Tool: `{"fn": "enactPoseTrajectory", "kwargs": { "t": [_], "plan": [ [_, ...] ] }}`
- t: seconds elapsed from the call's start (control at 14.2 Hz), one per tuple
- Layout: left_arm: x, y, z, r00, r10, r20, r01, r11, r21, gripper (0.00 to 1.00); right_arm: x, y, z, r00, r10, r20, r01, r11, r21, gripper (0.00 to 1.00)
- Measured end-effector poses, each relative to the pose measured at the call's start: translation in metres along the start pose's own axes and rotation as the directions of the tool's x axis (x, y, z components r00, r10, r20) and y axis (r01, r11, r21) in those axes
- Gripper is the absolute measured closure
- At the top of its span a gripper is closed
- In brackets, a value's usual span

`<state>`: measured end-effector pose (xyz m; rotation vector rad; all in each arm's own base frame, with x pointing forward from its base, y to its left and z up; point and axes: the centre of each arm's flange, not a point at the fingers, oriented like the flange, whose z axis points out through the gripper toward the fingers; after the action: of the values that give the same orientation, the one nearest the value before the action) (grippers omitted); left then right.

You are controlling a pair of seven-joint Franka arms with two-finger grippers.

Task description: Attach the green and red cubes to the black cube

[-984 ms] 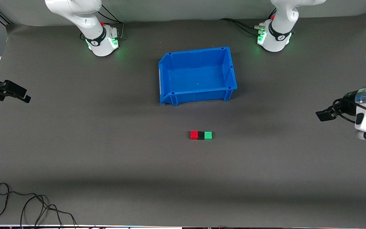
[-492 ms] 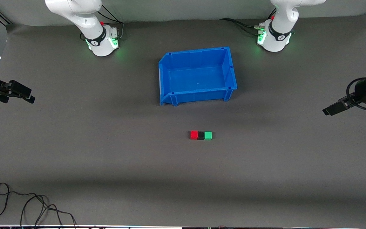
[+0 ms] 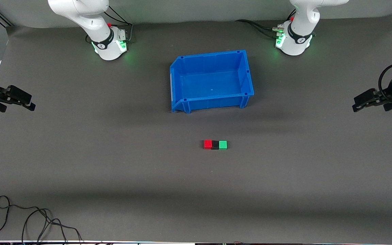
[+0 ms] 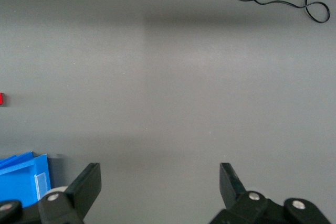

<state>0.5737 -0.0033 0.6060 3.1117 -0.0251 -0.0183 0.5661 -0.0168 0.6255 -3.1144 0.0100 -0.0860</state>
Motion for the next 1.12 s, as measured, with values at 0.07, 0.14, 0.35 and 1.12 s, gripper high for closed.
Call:
{"fn": "enactPoseTrajectory", "kwargs": {
  "t": [0.07,0.14,0.35,1.12],
  "plan": [
    [-0.003,-0.001,-0.003,1.0,0.01,0.004,-0.01,1.0,0.005,0.0,0.0,0.0,0.0,1.0,-0.001,0.001,0.001,1.0,0.0,0.0],
    [-0.005,-0.001,-0.007,1.0,0.017,0.0,-0.017,1.0,0.006,0.0,0.0,0.0,0.001,1.0,-0.001,0.002,0.001,1.0,0.0,0.0],
    [-0.006,0.001,-0.014,0.999,0.033,-0.013,-0.033,0.999,0.009,0.0,0.0,0.001,0.006,1.0,0.0,0.013,0.0,1.0,0.0,0.0],
    [-0.007,-0.001,-0.014,0.998,0.062,-0.006,-0.062,0.997,0.04,0.0,0.002,0.001,0.014,1.0,0.0,0.026,0.0,1.0,0.0,0.0]
  ]
}}
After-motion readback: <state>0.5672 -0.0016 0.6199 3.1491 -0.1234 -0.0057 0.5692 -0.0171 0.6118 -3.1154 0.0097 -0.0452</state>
